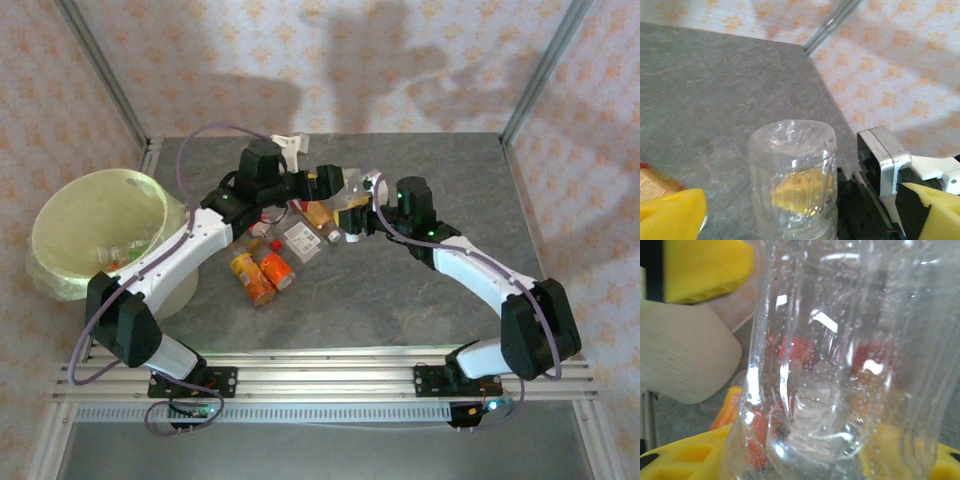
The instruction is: Put the plastic bottles in the bin
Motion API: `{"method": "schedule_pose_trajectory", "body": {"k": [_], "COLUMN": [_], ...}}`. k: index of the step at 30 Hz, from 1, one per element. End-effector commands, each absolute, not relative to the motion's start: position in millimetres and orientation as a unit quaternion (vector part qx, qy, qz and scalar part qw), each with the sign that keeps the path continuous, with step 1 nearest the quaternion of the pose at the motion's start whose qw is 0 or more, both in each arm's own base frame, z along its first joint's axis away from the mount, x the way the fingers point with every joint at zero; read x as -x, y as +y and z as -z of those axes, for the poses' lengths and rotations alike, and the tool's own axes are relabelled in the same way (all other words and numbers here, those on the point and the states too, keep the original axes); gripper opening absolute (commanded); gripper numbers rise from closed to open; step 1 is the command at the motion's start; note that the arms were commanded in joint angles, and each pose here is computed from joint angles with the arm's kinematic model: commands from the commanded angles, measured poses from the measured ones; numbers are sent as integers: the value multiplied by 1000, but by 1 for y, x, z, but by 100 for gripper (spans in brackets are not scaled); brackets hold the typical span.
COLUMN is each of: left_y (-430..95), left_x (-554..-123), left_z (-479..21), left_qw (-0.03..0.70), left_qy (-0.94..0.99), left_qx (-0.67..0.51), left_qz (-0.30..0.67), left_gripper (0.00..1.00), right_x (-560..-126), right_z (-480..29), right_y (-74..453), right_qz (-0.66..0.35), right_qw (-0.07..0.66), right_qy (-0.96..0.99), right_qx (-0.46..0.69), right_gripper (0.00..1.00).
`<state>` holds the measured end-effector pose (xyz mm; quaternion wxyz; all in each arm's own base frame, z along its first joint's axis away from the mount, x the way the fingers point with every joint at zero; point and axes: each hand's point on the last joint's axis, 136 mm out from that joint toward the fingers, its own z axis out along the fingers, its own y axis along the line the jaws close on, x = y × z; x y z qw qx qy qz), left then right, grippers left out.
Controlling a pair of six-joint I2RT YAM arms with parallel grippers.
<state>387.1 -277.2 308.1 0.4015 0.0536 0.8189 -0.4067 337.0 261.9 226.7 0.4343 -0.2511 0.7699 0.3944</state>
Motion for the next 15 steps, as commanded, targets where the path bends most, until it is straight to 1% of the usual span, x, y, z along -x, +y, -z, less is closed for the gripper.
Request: {"method": "schedule_pose_trajectory", "body": {"k": [1,5,8,11,15], "left_y": [-294,-303,-302,-306,-311], "left_x": [-385,-381,-381,-379,-373], "left_z": [-312,-311,-307,-310,-314], "left_qw": [395,382,380,381,379], "left_qy": [797,792,797,788,777], "left_qx": [-73,-92,-94,-104,-122], "left_qz": [452,467,459,472,488], "left_gripper": [95,90,88,85,78], "right_x": [-322,-310,-298,-286,-286], "right_z": [-273,-289,-290,-289,-297], "right_y": [273,282,292,305,315], "right_qz": [-445,-479,-486,-487,-508], "right_qw": [468,452,437,423,424], "right_qy": [709,690,684,679,668], "right_qx": [282,301,325,351,340], "right_gripper": [48,48,49,50,50]}}
